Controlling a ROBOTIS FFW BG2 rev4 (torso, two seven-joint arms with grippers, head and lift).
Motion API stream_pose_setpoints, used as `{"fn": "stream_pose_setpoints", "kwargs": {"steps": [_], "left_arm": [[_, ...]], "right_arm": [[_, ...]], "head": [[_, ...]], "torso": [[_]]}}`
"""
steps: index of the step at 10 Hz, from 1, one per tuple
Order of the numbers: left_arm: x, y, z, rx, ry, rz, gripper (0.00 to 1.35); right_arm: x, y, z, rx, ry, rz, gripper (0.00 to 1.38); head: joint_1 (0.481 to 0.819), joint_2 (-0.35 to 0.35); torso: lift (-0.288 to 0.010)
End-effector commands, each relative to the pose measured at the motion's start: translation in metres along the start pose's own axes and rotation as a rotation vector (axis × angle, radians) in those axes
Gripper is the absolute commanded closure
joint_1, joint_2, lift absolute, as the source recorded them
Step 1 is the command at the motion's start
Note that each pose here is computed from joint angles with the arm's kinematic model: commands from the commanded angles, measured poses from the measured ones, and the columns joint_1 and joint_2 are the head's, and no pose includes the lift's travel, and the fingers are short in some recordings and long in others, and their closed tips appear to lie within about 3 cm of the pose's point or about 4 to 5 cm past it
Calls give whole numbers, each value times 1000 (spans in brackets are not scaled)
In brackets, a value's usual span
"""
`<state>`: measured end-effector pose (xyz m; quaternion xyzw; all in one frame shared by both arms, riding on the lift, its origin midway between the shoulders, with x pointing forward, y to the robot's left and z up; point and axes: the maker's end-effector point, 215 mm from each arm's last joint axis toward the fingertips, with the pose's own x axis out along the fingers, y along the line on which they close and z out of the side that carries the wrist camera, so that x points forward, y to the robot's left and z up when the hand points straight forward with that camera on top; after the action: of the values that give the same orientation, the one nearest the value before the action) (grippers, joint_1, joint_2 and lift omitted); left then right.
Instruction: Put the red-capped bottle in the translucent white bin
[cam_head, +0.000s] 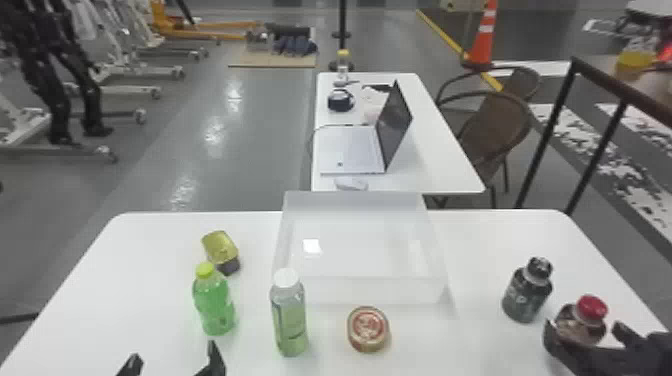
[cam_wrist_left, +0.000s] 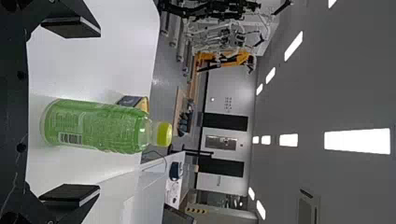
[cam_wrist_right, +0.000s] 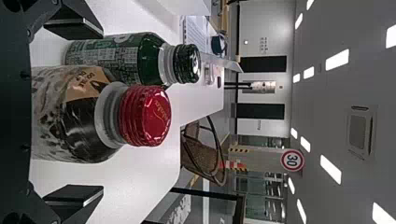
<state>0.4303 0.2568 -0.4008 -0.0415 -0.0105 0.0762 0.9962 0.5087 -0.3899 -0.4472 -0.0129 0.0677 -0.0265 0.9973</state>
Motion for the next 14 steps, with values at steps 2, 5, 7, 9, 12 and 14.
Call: {"fn": "stream_pose_setpoints", "kwargs": {"steps": [2, 5, 7, 9, 12, 14], "left_arm": [[0, 1, -2, -7, 2, 0, 124], [1, 5, -2, 4, 0, -12, 124], [3, 6, 0, 10, -5, -22, 124], [4, 5, 0, 10, -5, -22, 124], [5, 5, 1, 8, -7, -22, 124], [7, 3, 0, 3, -6, -25, 124]], "right_arm": [[6, -6, -2, 9, 6, -3, 165], [11, 1, -10, 42, 17, 27, 911], [9, 13, 16, 45, -16, 49, 911], [1, 24, 42, 73, -40, 69, 877], [9, 47, 108, 98, -108, 121, 877], [23, 73, 139, 139, -151, 173, 875]], "head": [[549, 0], [549, 0], [549, 0], [549, 0], [549, 0], [549, 0]], "torso": [[-100], [-100], [-100], [-100], [-100], [-100]]}}
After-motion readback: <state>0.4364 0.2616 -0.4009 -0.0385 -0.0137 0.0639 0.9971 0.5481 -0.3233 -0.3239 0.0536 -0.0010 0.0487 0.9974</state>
